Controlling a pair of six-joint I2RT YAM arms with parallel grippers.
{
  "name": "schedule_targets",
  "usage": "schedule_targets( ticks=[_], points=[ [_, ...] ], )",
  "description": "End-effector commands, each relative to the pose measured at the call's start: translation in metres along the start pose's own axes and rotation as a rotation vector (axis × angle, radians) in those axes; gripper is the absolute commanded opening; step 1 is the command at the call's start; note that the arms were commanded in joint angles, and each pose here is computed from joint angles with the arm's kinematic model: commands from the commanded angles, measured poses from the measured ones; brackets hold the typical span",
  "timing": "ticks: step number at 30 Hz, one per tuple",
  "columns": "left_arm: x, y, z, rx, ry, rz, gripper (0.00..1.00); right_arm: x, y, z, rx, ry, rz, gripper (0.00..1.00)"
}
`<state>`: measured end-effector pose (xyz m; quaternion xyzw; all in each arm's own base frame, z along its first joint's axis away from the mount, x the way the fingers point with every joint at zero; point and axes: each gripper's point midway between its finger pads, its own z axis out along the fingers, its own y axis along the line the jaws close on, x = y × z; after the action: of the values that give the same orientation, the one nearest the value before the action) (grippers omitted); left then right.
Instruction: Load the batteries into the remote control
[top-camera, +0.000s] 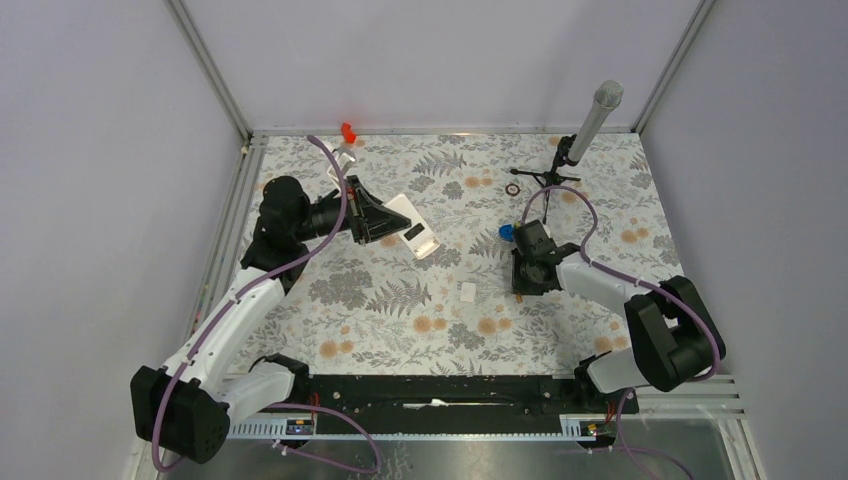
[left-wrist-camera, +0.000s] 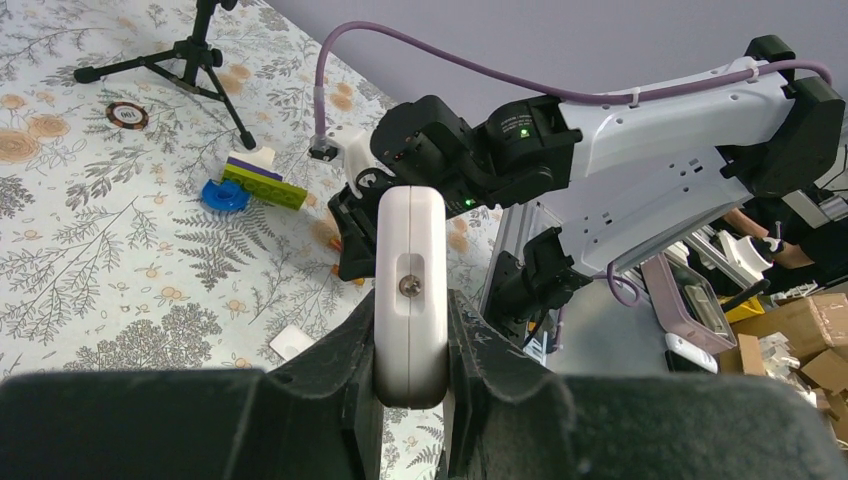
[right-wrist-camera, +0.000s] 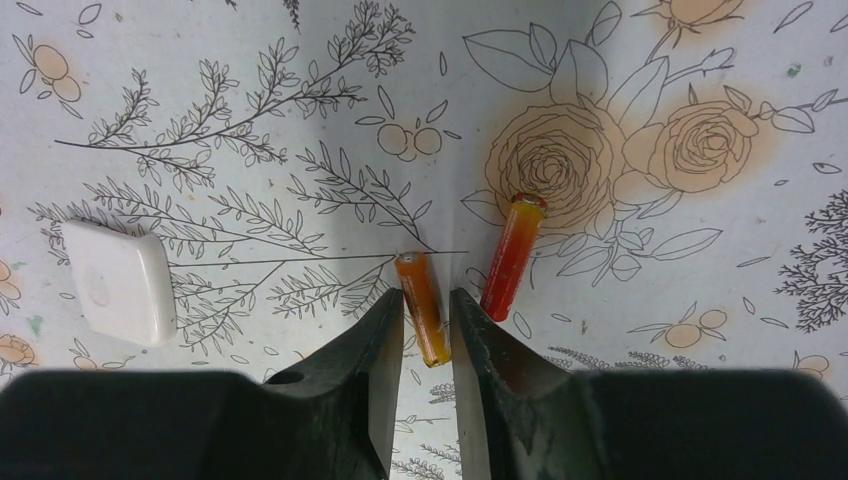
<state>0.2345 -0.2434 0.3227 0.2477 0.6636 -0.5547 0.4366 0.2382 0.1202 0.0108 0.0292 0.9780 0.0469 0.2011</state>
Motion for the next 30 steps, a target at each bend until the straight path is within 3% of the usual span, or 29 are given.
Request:
schedule_targets(
  ticks=[1,4,9,14,17,22,30],
  points=[
    [-0.019,-0.02,-0.003,0.054,-0.058,0.058,0.0,-0.012,0.004,0.001,-0.002,-0.003,-0.024,0.32],
    [-0.018,-0.02,-0.003,0.056,-0.049,0.018,0.0,-0.013,0.007,0.006,-0.008,0.006,-0.037,0.3],
    [-0.013,-0.013,-0.002,0.02,-0.036,-0.035,0.0,-0.016,0.012,0.008,-0.023,0.01,-0.043,0.08],
    [-0.014,0.001,-0.002,-0.06,-0.054,-0.069,0.0,-0.023,0.02,0.002,-0.056,-0.009,-0.004,0.06],
    [-0.015,0.012,-0.001,-0.115,-0.074,-0.096,0.0,-0.023,0.027,0.001,-0.08,-0.01,0.063,0.09],
    [-0.012,0.023,0.001,-0.146,-0.072,-0.124,0.0,-0.028,0.02,-0.001,-0.035,-0.039,0.113,0.29],
    [-0.012,0.026,-0.001,-0.172,-0.083,-0.118,0.0,-0.067,0.006,-0.045,0.009,-0.239,0.157,0.37]
  ],
)
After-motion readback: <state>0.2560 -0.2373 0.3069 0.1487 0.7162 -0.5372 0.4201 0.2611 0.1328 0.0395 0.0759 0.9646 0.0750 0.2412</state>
